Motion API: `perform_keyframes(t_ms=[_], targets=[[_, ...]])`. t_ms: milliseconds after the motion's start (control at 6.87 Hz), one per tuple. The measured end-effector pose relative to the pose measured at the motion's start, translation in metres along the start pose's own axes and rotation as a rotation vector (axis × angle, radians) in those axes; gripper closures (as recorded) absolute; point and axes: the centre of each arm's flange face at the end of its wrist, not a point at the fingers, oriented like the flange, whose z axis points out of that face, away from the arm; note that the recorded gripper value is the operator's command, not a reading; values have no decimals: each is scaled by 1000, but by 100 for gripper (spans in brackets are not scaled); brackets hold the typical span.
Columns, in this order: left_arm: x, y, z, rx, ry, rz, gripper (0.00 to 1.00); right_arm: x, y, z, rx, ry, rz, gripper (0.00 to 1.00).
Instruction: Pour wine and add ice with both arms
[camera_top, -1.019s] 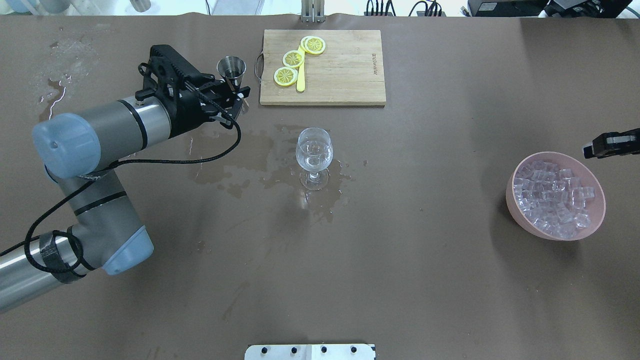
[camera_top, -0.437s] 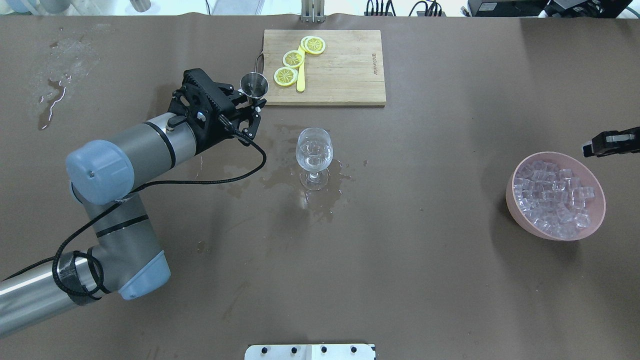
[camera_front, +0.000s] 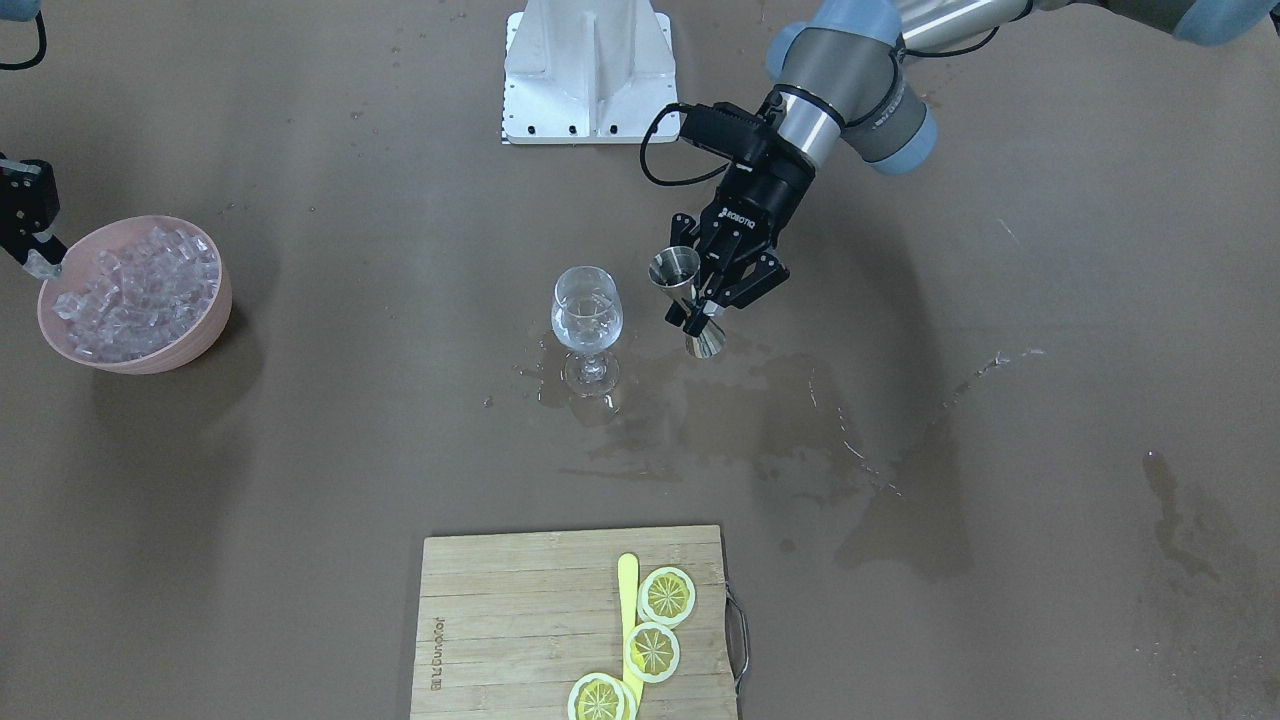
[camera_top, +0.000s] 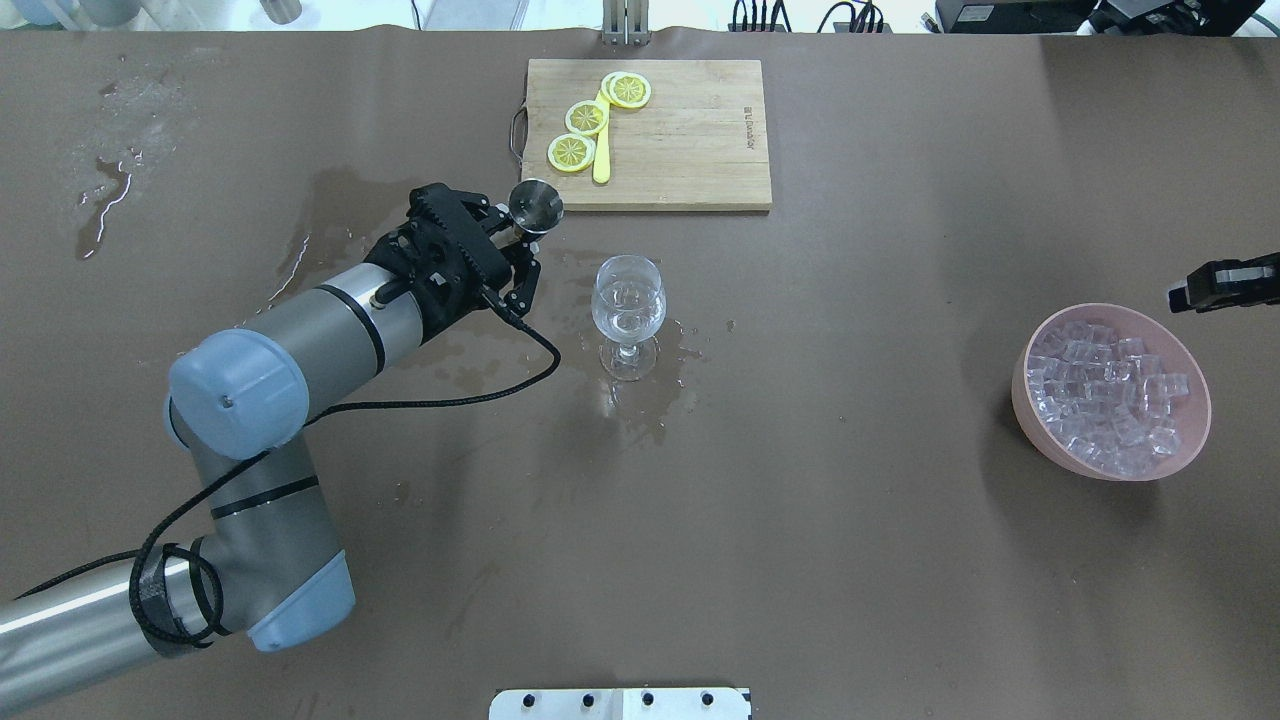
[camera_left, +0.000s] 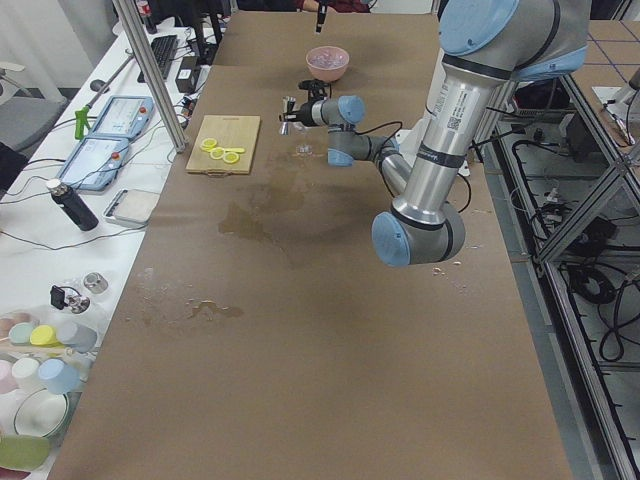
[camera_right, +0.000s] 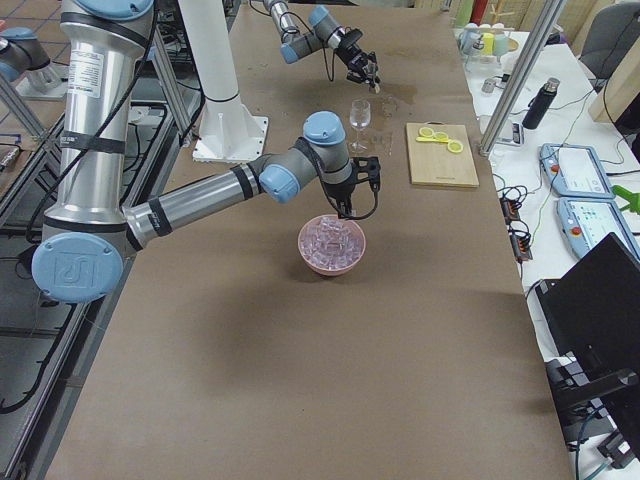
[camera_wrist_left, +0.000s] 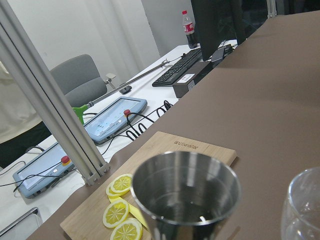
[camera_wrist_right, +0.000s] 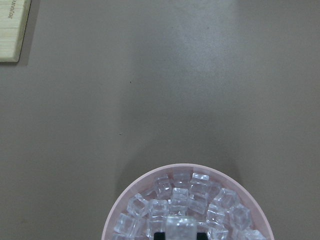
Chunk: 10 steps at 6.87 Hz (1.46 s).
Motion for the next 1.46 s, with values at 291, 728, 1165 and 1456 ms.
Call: perform_keyframes(t_ms=[291, 728, 1165, 1456], targets=[[17, -1, -1, -11, -8, 63, 100, 1, -1, 1, -1, 2, 3, 80], [20, -24, -4, -51, -24, 203, 100, 2, -1, -1, 0, 1, 6, 80], [17, -32, 2, -86, -40, 254, 100, 0, -1, -2, 4, -3, 4, 81], [19, -30, 14, -121, -65, 276, 100, -1, -2, -2, 4, -4, 3, 81]])
